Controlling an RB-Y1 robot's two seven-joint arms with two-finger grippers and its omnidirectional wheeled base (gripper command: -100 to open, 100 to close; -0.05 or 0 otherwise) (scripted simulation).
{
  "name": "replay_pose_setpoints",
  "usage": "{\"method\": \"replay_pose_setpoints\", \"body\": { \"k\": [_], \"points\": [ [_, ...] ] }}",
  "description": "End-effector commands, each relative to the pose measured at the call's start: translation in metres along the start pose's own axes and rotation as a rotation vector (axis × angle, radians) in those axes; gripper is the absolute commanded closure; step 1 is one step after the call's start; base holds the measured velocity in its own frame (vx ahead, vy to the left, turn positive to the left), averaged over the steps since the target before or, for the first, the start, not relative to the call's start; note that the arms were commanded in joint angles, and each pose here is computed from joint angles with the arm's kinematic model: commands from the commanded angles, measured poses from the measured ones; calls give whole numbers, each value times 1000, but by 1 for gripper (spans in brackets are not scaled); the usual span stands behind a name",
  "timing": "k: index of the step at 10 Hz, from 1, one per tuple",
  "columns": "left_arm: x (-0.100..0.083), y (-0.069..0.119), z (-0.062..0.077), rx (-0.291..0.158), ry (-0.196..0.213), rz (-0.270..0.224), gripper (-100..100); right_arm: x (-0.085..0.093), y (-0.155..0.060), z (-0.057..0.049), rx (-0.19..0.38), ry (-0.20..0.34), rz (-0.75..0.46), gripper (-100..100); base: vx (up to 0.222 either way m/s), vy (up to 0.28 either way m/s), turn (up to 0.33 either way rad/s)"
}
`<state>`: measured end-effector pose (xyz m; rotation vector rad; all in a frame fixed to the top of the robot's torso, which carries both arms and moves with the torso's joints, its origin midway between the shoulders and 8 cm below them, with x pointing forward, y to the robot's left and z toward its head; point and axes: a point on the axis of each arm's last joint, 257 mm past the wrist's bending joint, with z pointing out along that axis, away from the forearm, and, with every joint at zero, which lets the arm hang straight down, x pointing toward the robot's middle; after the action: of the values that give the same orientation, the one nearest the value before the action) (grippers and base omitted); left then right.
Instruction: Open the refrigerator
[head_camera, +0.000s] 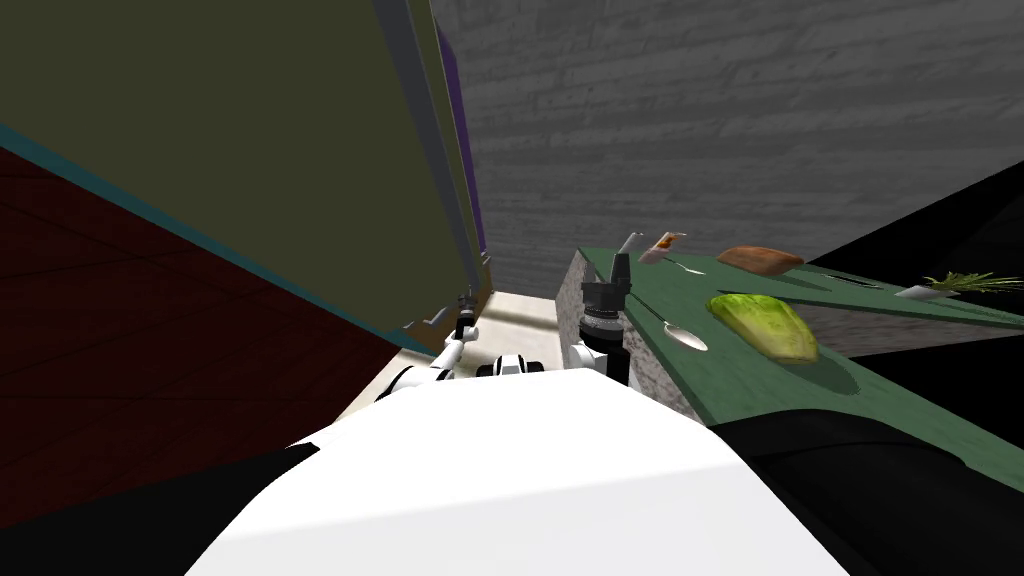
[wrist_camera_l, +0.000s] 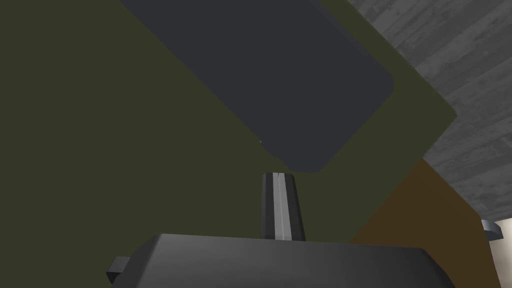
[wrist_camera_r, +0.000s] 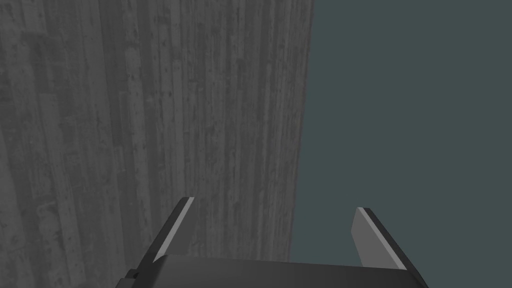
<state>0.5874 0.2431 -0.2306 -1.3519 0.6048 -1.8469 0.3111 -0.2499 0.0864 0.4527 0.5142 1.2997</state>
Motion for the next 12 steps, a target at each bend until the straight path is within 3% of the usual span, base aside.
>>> {"method": "replay_pose_setpoints", "body": {
  "k": [1, 4, 5, 6, 9, 10, 12],
  "points": [
    [9, 1, 16, 4, 14, -13, 100, 0, 0, 0, 0, 0, 0, 0, -229, 49, -206],
    [12, 5, 25, -11, 15, -7, 100, 0, 0, 0, 0, 0, 0, 0, -100, 5, -38],
    [-2, 10, 15, -28, -15, -3, 100, 0, 0, 0, 0, 0, 0, 0, -1, 2, 27],
    [9, 1, 29, -11, 11, -13, -100, 0, 0, 0, 0, 0, 0, 0, -66, -10, 27],
    [7, 1, 29, -12, 4, -9, -100, 0, 0, 0, 0, 0, 0, 0, -47, -1, -30],
    [12, -4, 44, -12, 6, -12, -100, 0, 0, 0, 0, 0, 0, 0, 21, -5, 25],
    [14, -5, 47, -12, 6, -13, -100, 0, 0, 0, 0, 0, 0, 0, 48, 10, 7]
  ]
}}
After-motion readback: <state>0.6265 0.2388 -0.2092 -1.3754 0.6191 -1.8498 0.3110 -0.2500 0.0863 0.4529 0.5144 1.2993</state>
